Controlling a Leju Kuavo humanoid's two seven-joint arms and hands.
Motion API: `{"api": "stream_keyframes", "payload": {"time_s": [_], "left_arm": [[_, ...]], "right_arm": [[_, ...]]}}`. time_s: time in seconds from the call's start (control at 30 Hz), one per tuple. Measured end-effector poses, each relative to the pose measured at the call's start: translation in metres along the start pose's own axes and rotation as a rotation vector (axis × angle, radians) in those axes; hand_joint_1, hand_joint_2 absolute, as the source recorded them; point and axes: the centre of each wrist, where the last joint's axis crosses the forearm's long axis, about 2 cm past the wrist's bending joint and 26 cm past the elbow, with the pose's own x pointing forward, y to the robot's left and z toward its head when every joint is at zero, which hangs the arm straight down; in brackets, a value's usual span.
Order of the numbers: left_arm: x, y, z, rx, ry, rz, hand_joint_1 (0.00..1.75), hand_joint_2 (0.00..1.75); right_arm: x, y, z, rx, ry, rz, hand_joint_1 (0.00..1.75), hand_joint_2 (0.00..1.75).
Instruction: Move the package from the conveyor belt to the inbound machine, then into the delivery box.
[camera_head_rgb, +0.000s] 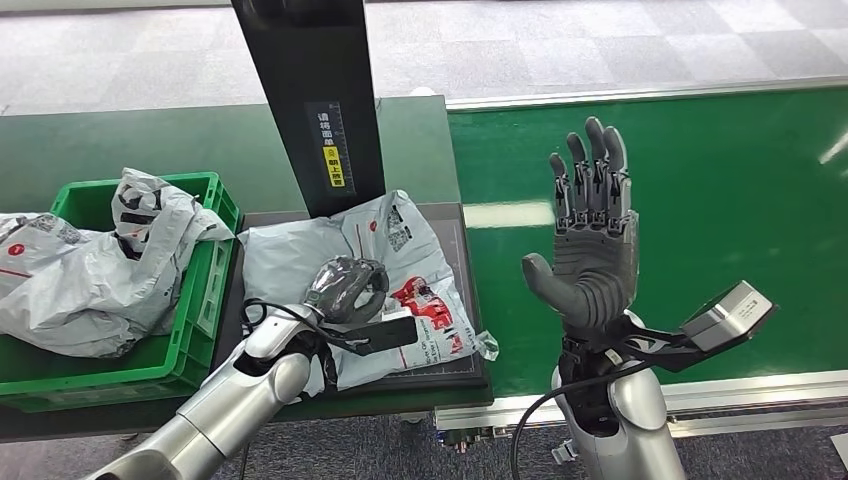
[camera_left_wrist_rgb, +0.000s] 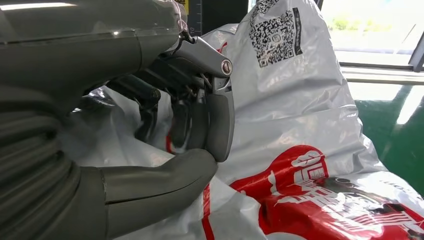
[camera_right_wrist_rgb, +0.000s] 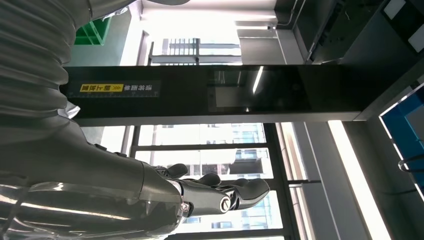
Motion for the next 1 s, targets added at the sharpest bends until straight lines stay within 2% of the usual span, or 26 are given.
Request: {"api": "stream_keyframes", "payload": {"time_s": [0.27,0.3,0.4,0.43,0.6,0.77,0.87,1.0], "left_arm": [[0.001,0.006,0.001,0.054,-0.011,-0.009,1.75,1.75],[0.001,0.007,0.001,0.068,-0.014,-0.009,1.58,1.75],[0.003,0.015,0.002,0.125,-0.027,0.003,0.27,1.75],[0.003,0.019,0.002,0.147,-0.032,0.01,0.0,1.75],[0.004,0.043,0.008,0.242,-0.053,0.043,0.0,1.75],[0.003,0.065,0.026,0.28,-0.058,0.033,0.0,1.75],[0.002,0.068,0.042,0.271,-0.059,0.02,0.0,1.75],[0.0,0.06,0.067,0.224,-0.066,-0.008,0.0,1.75]], "right_arm": [[0.0,0.0,0.0,-0.002,-0.001,0.0,0.0,1.75],[0.0,-0.001,0.0,-0.002,-0.001,0.0,0.0,1.75],[0.0,-0.002,0.0,-0.006,0.0,0.003,0.0,1.75],[0.0,-0.002,0.001,-0.009,0.0,0.004,0.0,1.75],[0.0,-0.005,0.008,-0.024,0.015,0.007,0.0,1.75],[0.001,-0.009,0.019,-0.046,0.03,0.014,0.0,1.75],[0.002,-0.012,0.022,-0.058,0.032,0.02,0.0,1.75],[0.005,-0.015,0.023,-0.065,0.023,0.031,0.0,1.75]]}}
